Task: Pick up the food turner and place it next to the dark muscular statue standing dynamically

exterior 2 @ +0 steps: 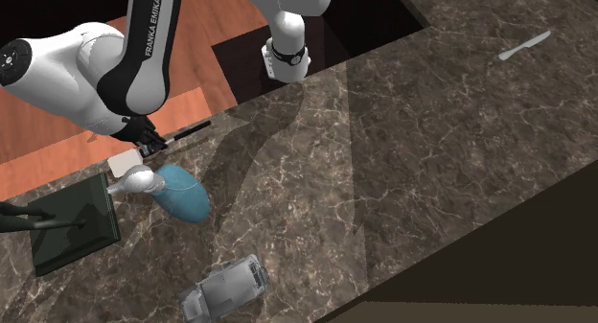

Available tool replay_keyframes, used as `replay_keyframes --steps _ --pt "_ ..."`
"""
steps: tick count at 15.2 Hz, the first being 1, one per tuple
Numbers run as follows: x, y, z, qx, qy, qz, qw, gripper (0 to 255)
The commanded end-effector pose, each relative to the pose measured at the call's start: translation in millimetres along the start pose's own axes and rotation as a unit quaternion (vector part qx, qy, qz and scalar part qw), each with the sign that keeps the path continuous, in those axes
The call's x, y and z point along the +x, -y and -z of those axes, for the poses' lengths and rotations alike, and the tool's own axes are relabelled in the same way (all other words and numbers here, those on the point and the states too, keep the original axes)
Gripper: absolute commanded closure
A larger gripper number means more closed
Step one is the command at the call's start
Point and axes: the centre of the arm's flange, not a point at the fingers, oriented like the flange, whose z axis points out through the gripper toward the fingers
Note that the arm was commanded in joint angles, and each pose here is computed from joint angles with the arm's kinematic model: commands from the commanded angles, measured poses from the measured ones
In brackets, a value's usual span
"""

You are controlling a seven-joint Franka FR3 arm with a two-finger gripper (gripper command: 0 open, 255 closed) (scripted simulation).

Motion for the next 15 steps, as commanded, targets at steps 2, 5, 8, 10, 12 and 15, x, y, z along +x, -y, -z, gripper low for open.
replay_keyframes --steps 2,5,8,10,12,15 --pt "0 0 0 0.0 0.0 0.0 1.0 255" --pt "0 0 0 0.0 0.0 0.0 1.0 0" --pt "0 0 0 0.0 0.0 0.0 1.0 0" --pt "0 0 0 0.0 0.0 0.0 1.0 0" --pt "0 0 26 0.0 0.0 0.0 1.0 0" --pt "0 0 50 0.0 0.0 0.0 1.0 0"
